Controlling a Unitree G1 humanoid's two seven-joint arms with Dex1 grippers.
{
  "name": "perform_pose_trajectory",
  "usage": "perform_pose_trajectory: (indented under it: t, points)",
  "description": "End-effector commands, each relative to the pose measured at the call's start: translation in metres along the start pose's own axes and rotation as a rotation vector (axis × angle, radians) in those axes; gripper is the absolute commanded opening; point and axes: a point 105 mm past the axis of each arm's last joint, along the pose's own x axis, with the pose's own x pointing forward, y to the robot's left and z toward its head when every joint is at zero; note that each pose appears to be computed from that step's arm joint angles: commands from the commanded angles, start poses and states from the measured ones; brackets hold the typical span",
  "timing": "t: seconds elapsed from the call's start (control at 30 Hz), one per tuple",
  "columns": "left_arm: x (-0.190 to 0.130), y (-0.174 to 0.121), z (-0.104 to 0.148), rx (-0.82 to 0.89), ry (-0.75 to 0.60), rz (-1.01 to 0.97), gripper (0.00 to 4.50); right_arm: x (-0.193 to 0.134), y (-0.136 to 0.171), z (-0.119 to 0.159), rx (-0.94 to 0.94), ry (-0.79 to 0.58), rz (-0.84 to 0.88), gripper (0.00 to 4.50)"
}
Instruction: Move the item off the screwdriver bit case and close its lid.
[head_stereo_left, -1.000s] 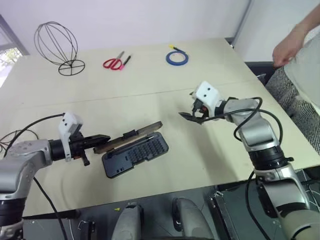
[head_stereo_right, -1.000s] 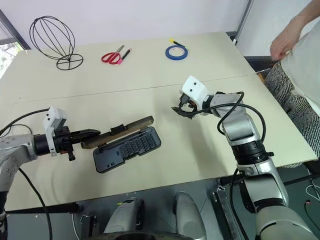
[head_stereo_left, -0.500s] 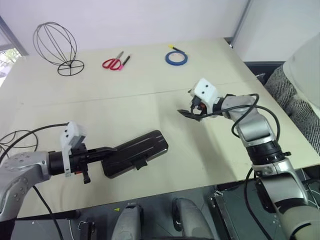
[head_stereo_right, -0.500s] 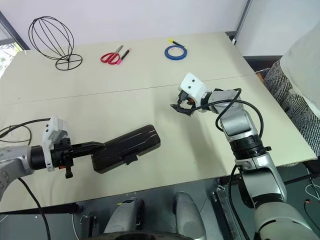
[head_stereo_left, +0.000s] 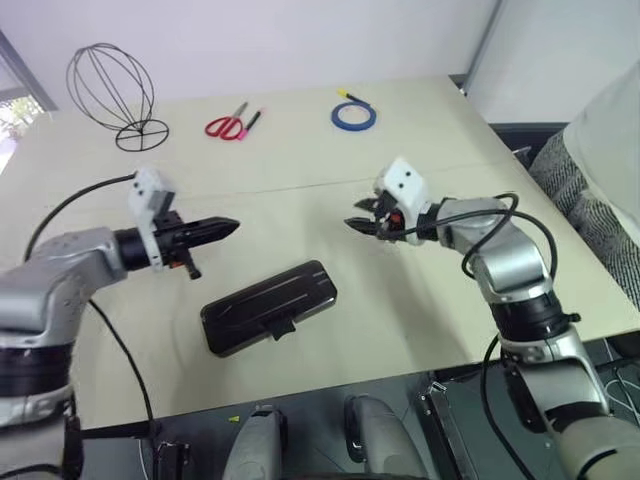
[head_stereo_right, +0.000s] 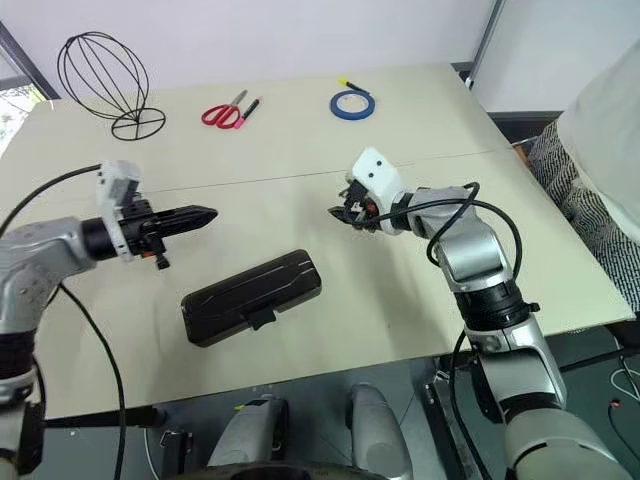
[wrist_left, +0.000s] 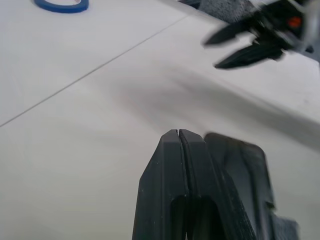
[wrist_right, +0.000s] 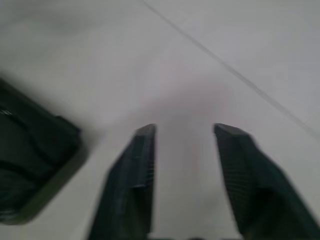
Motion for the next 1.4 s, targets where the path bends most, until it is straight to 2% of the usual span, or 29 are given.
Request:
perform_pose_trajectory:
  t: [0.03,0.17,0.27,0.37,0.53,0.7,0.87,1.1,1.4]
  points:
    - [0.019,0.006,-0.009,0.076,0.056,-0.025,0.00,-0.004,0.033,0.017,0.139,-0.063,0.160,0.08]
    - [0.027,0.015,-0.029,0.099,0.149,-0.065,0.00,-0.002,0.088,0.028,0.332,-0.048,0.404,0.08]
    - [0.034,0.020,-0.035,0.115,0.195,-0.098,0.00,-0.004,0.123,0.029,0.398,0.016,0.549,0.08]
    - [0.037,0.026,-0.041,0.121,0.229,-0.106,0.00,0.001,0.144,0.026,0.471,0.056,0.631,0.08]
    - [0.042,0.021,-0.051,0.118,0.257,-0.147,0.00,0.008,0.162,0.000,0.520,0.172,0.666,0.08]
    - [0.045,0.014,-0.056,0.131,0.274,-0.179,0.00,0.017,0.167,-0.026,0.497,0.299,0.600,0.08]
    - [0.046,0.008,-0.054,0.137,0.273,-0.198,0.00,0.027,0.161,-0.033,0.523,0.317,0.549,0.08]
    - [0.045,0.003,-0.060,0.142,0.279,-0.208,0.00,0.026,0.157,-0.024,0.537,0.288,0.561,0.08]
    - [0.054,0.003,-0.061,0.145,0.263,-0.207,0.00,0.006,0.160,-0.017,0.462,0.278,0.649,0.08]
